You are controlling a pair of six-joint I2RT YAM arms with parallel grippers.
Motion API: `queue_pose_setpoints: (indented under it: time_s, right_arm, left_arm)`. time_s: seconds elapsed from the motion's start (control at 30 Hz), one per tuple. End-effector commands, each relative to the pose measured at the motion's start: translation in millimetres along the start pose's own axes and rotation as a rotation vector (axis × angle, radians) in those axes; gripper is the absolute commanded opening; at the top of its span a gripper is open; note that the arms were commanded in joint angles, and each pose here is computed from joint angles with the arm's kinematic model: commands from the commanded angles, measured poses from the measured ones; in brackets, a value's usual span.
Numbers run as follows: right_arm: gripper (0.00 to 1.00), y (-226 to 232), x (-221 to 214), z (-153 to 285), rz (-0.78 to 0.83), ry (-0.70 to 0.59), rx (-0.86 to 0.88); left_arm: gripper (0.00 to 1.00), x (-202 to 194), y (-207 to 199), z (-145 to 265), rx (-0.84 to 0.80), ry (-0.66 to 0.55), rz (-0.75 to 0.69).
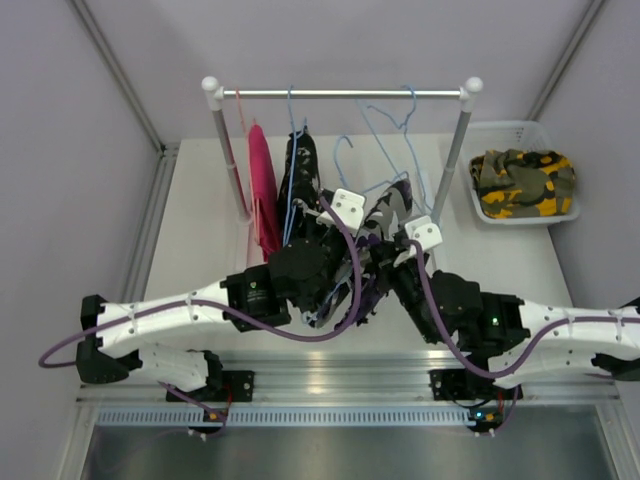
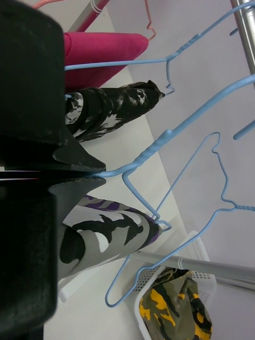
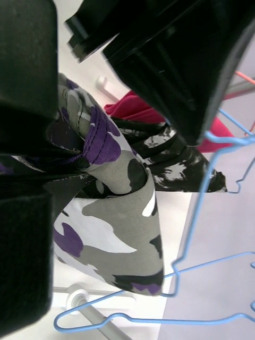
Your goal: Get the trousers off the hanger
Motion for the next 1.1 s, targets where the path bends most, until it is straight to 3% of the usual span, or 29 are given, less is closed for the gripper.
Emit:
queue_pose_setpoints:
  time_s: [0.0,0.53,1.07]
  right_arm:
    - [0.00,-9.8,71.0,9.0,-0.207,-0.127,0.007]
    - [0.00,-13.6,105.6,19.1,-0.191,-0.147,0.065]
    - [0.00,-46.2,137.7,44.6,-0.219,-0.141,0.100]
  left_arm:
    - [0.00,7.7,11.9,5.4,0.035,-0.025,0.040]
    - [0.00,-15.2,6.0,2.1,0.068,0.012,-0.004]
    - [0.00,-37.2,9.3,-11.0,0.101,0.060,-0.015]
Point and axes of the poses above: each gripper's point midway between its finger pads, its own z axis back along the fingers, its own y axis along the line the jaws close on, x = y × z, the point moved 5 cm from there along z, back along the fingers, and after that the axes turned 7 degrees about -z, right-handed, at the moved point
